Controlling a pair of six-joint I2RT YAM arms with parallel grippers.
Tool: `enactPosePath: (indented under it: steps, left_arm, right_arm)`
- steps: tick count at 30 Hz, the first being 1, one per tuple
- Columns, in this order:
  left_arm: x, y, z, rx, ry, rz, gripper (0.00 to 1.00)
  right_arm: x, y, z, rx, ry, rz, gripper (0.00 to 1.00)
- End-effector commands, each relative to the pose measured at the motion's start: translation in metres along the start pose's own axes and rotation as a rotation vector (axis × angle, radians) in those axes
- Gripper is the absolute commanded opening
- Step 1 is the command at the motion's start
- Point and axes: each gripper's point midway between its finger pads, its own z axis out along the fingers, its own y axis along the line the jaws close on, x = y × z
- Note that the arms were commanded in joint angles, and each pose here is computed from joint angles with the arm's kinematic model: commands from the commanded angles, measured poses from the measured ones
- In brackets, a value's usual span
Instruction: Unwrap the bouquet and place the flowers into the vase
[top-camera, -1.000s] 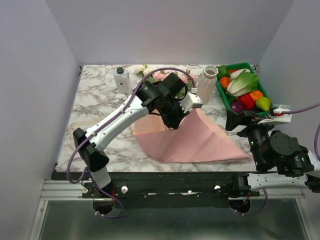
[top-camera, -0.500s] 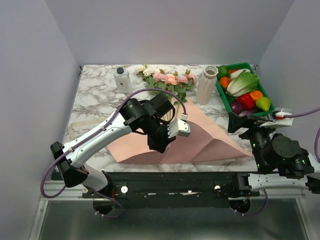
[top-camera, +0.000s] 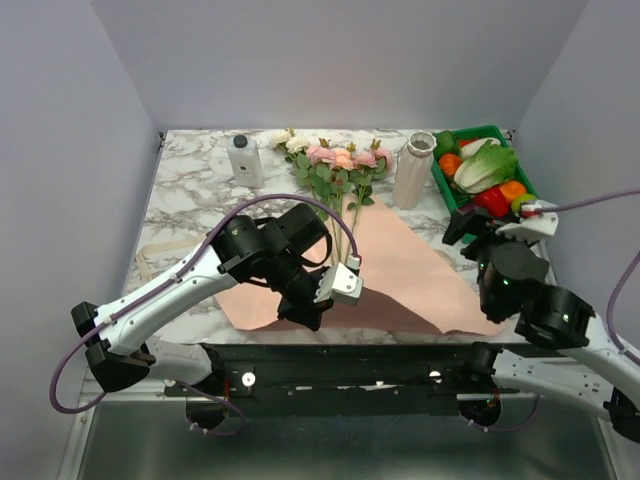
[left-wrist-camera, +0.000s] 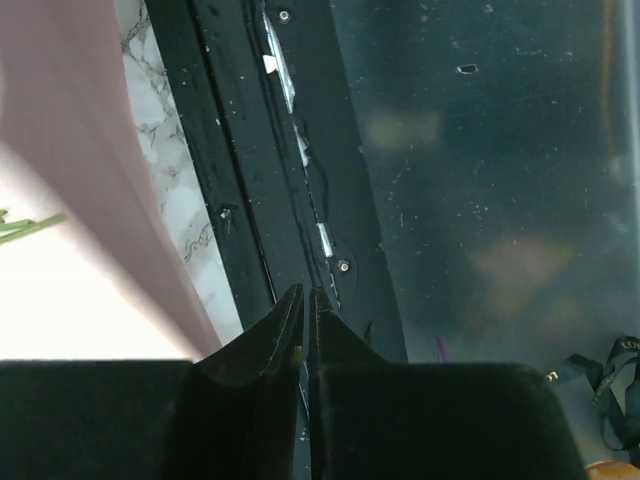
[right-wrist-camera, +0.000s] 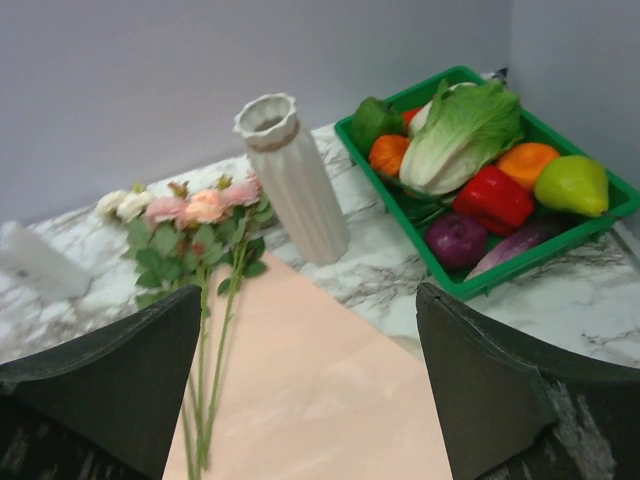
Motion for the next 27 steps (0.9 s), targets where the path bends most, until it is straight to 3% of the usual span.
enactPosePath:
  steps: [1,4,8,11,12,14,15,17,20,23,27]
  left_arm:
    - [0.022,-0.039,-0.017,0.08,0.059,-0.061,0.25]
    - [0.024,-0.034,-0.025,0.009,0.067,-0.052,0.37]
    - [0.016,-0.023,-0.048,-0.134,0.045,0.002,0.41]
    - [-0.013,-0.014,-0.091,-0.323,-0.04,0.097,0.46]
    - [-0.033,-0.016,-0.117,-0.408,-0.114,0.156,0.5]
    - [-0.053,-0.008,-0.149,-0.558,-0.202,0.134,0.7]
    - [-0.072,0.001,-0.177,-0.692,-0.283,0.146,0.73]
    - [-0.081,0.013,-0.199,-0.801,-0.35,0.098,0.78]
    - [-0.074,0.055,-0.208,-0.932,-0.378,-0.029,0.86]
    - [-0.039,0.111,-0.198,-0.963,-0.346,-0.253,0.92]
    - [0.028,0.173,-0.176,-0.951,-0.234,-0.529,0.92]
  right_arm:
    - [0.049,0.065,0.028,-0.174,0.211,-0.046,0.94]
    - [0.078,0.111,0.037,-0.264,0.331,-0.119,0.94]
    - [0.12,0.151,0.027,-0.414,0.497,-0.109,0.94]
    - [0.156,0.153,0.001,-0.517,0.616,-0.081,0.92]
    - [0.163,0.153,-0.006,-0.549,0.628,-0.064,0.91]
    - [0.165,0.152,-0.03,-0.638,0.667,-0.011,0.89]
    - [0.181,0.144,-0.039,-0.65,0.699,-0.025,0.89]
    - [0.184,0.144,-0.06,-0.743,0.729,-0.029,0.88]
    - [0.177,0.132,-0.067,-0.75,0.722,-0.057,0.89]
    - [0.157,0.114,-0.046,-0.617,0.643,-0.13,0.96]
    - [0.128,0.108,-0.017,-0.465,0.574,-0.234,0.98]
